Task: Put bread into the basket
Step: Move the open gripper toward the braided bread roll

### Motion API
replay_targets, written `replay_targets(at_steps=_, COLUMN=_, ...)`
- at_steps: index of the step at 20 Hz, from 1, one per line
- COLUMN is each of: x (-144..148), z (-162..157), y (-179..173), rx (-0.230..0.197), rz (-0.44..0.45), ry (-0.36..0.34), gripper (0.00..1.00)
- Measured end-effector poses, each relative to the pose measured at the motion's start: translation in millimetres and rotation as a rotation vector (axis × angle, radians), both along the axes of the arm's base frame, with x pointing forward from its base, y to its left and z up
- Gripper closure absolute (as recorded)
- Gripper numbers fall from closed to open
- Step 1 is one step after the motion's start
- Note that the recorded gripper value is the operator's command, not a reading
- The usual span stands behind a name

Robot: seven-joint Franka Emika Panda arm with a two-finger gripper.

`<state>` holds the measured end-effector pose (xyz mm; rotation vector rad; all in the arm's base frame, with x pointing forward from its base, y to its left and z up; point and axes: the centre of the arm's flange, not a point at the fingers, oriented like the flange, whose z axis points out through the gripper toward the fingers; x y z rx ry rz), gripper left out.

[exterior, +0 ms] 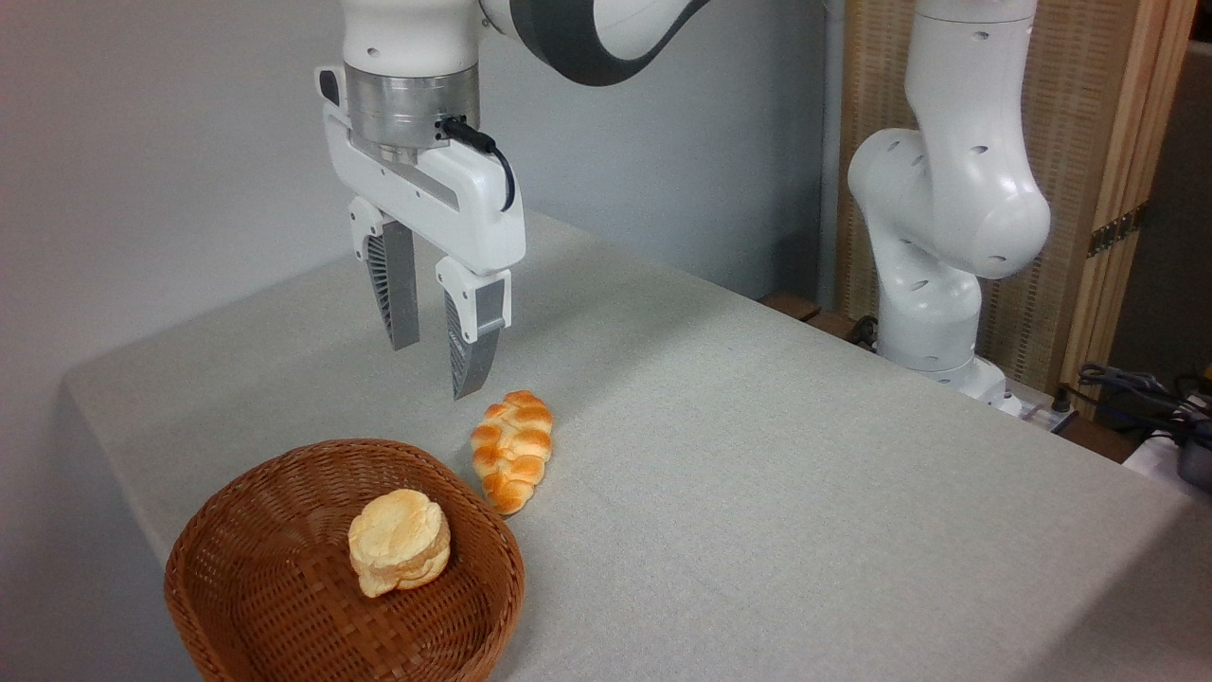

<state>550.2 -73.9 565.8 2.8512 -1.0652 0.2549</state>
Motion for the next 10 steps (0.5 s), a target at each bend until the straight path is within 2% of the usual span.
replay_targets(at_steps=10, x=4, z=12, y=-2, rx=-0.001, rz=-0.001, ry=-0.022, gripper=0.00)
